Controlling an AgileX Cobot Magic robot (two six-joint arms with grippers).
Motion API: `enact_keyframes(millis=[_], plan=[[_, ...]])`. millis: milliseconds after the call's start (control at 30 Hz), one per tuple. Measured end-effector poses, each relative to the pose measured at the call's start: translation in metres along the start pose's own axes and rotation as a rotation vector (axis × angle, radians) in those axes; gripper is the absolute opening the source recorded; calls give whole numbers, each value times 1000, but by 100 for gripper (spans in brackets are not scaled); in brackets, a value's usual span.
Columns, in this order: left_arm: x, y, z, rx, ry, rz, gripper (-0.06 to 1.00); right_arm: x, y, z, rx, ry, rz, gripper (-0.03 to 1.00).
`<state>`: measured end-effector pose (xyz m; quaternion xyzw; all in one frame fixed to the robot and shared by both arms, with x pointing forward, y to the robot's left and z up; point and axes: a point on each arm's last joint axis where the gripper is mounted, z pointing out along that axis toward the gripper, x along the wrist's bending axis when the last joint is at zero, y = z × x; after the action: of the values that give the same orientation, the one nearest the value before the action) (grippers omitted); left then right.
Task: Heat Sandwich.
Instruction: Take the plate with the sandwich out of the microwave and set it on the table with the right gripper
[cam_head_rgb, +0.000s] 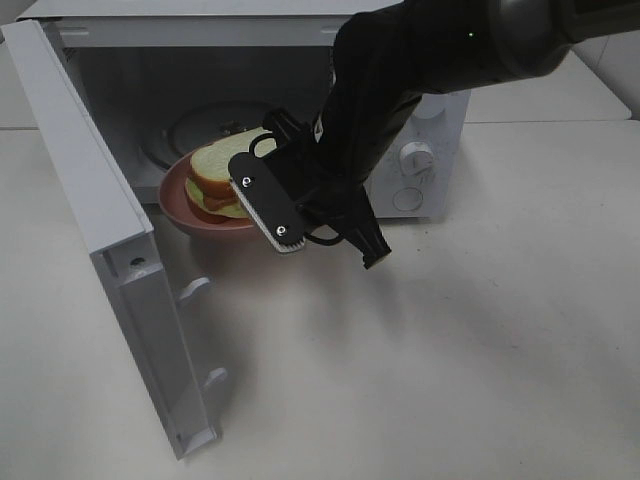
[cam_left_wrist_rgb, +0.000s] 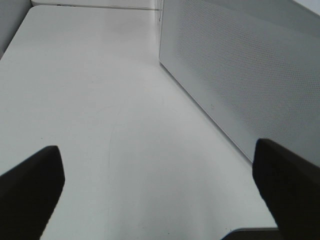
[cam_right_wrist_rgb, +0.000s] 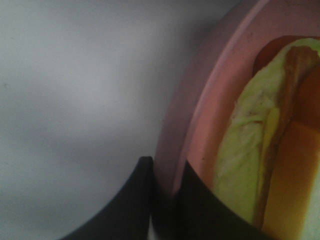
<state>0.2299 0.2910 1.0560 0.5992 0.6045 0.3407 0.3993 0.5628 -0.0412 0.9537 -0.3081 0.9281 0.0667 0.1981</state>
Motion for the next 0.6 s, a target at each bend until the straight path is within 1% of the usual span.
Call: enact_keyframes(millis=[33, 133, 200, 267, 300, 333, 367, 467, 533, 600], plan=[[0, 0, 0, 0, 0, 0, 97, 7, 0, -3, -1, -3, -14, 10], [0, 0, 0, 0, 0, 0, 97, 14, 0, -6, -1, -9, -19, 10], [0, 0, 0, 0, 0, 0, 97, 26, -1, -13, -2, -27, -34, 10], [0, 0, 0, 0, 0, 0, 97, 30, -1, -15, -1, -31, -40, 10], [0, 0, 0, 0, 0, 0, 97, 34, -1, -17, -1, -35, -41, 10], [0, 0, 0, 0, 0, 0, 97, 45, -1, -21, -2, -35, -41, 10], [0, 0, 0, 0, 0, 0, 97, 45, -1, -21, -2, -35, -41, 10], [0, 0, 0, 0, 0, 0, 97, 62, -3, -30, 0, -46, -42, 10], [0, 0, 0, 0, 0, 0, 97, 66, -3, -32, 0, -47, -42, 10], [0, 0, 0, 0, 0, 0, 97, 78, -4, -38, 2, -50, -46, 10]])
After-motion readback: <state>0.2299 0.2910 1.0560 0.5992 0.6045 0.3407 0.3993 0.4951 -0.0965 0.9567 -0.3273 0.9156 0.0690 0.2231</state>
